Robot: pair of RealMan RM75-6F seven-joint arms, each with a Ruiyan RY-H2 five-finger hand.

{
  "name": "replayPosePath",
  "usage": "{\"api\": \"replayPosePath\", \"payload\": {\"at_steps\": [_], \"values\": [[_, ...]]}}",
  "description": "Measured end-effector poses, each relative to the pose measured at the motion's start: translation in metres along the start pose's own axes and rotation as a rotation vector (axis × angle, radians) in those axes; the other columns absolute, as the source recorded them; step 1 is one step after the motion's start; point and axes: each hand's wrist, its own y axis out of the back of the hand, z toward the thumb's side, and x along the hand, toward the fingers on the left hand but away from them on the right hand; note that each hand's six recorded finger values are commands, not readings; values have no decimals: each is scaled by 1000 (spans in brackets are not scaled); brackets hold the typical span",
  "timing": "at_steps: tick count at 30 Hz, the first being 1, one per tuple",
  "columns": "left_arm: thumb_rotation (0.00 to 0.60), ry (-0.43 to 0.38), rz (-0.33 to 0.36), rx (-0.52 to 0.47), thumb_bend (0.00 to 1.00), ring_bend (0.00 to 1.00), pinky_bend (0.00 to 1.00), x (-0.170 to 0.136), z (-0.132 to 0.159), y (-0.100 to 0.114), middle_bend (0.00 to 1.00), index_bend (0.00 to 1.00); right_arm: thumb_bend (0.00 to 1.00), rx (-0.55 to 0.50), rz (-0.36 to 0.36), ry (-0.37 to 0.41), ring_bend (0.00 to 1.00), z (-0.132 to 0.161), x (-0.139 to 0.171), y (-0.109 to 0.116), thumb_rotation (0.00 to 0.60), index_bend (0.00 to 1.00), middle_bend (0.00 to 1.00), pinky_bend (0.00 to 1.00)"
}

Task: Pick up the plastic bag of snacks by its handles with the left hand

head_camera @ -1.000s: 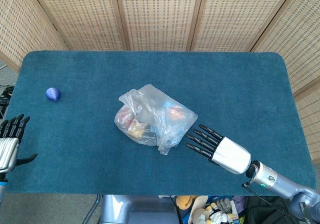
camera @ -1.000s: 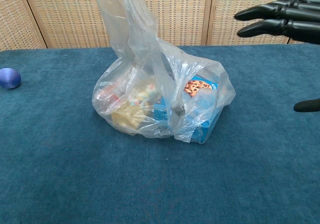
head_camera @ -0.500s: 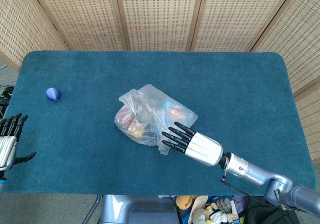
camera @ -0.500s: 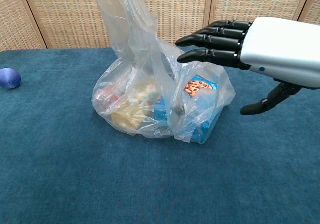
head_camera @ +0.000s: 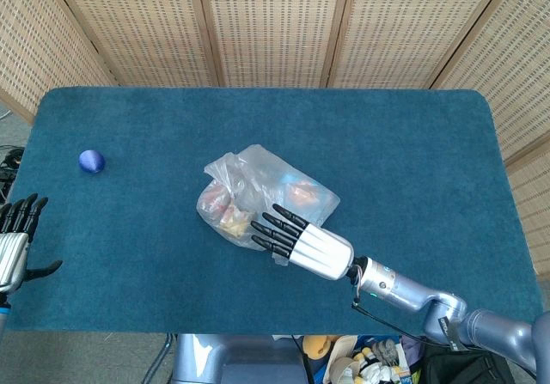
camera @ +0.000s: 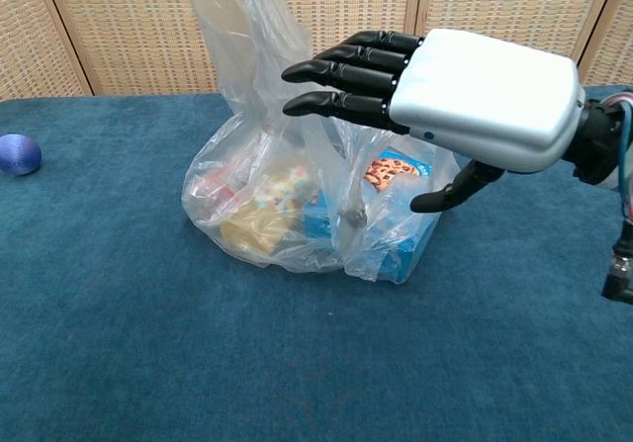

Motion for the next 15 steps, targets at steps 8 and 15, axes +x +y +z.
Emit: {"api": "replayPosePath", "payload": {"at_steps": [8,15], "values": [[600,4,-7,5,130,0,0,2,0,-3,0,0,0,7,-3,-44,0,-4,-16,-7,600,1,0,84],[600,6,-12,7,131,0,0,3,0,-4,0,0,0,-21,-21,-105,0,-7,-30,-10,600,8,0,84]]}}
